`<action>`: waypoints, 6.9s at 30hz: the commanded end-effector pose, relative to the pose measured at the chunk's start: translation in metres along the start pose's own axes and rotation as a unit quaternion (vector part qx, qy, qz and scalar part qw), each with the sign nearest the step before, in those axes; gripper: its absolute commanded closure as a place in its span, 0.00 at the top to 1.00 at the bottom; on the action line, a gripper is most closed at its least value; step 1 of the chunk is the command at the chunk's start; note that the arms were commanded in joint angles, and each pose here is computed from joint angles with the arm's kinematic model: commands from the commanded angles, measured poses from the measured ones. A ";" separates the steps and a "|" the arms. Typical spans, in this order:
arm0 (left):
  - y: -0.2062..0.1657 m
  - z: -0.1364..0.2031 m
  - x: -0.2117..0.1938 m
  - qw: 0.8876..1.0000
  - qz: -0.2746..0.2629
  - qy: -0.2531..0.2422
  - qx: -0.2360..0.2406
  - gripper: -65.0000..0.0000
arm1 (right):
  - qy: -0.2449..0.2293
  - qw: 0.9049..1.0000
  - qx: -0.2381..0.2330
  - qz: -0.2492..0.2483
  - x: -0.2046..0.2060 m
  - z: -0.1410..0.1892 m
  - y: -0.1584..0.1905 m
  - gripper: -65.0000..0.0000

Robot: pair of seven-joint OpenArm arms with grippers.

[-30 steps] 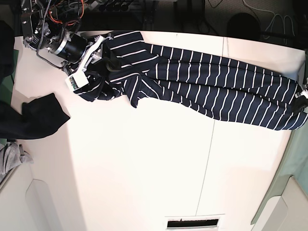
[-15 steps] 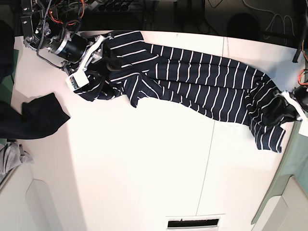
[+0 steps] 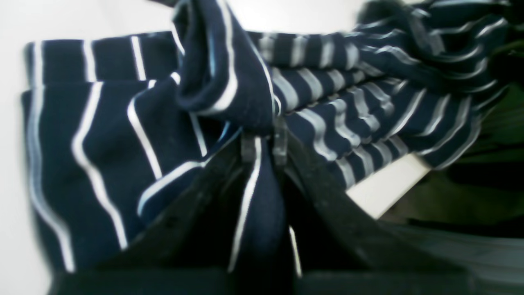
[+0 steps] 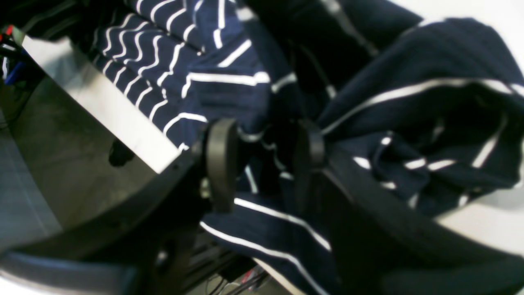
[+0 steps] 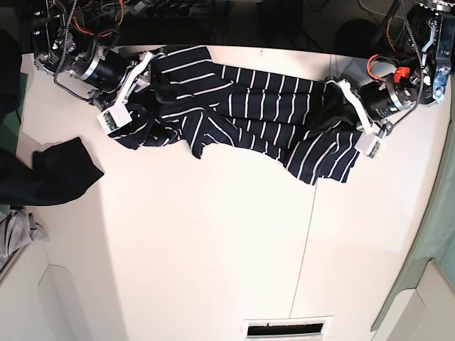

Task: Layout the t-shirt on the table in an organized manner, then fold the t-shirt properly
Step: 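Grasp the shirt's other end with the left gripper and fold it toward the right gripper, then push the folded shirt ends together with both grippers, then lift and fold the shirt bundle over with both grippers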

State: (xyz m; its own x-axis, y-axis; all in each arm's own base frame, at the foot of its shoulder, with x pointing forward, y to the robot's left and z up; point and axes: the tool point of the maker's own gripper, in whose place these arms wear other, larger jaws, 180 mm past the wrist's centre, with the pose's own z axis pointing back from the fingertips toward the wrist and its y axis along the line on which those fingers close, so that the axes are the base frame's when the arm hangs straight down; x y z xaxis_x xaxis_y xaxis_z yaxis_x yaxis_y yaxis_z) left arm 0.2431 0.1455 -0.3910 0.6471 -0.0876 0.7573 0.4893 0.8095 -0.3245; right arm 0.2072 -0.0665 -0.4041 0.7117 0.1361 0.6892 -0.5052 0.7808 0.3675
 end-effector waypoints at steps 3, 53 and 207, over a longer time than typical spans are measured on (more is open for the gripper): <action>-0.009 -0.004 0.014 0.999 0.004 -0.031 -0.013 0.15 | -0.023 1.000 0.003 0.003 0.013 0.002 0.000 0.35; -0.044 0.017 0.057 0.996 -0.028 -0.042 -0.077 0.37 | -0.078 0.975 -0.124 -0.165 0.002 0.046 -0.125 0.62; -0.050 -0.018 0.000 0.981 -0.170 0.058 -0.080 0.00 | -0.052 0.998 -0.002 -0.035 0.113 -0.149 -0.037 0.00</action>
State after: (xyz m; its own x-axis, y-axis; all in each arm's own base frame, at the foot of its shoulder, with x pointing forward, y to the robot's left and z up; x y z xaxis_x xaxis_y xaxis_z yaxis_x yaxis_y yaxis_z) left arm 0.2234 0.0987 -0.3974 0.5190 -0.4300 0.7387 0.7564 0.6336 -0.1626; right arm 0.3684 0.0121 -0.4442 0.7163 0.0226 0.6974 -0.4394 0.7910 0.4257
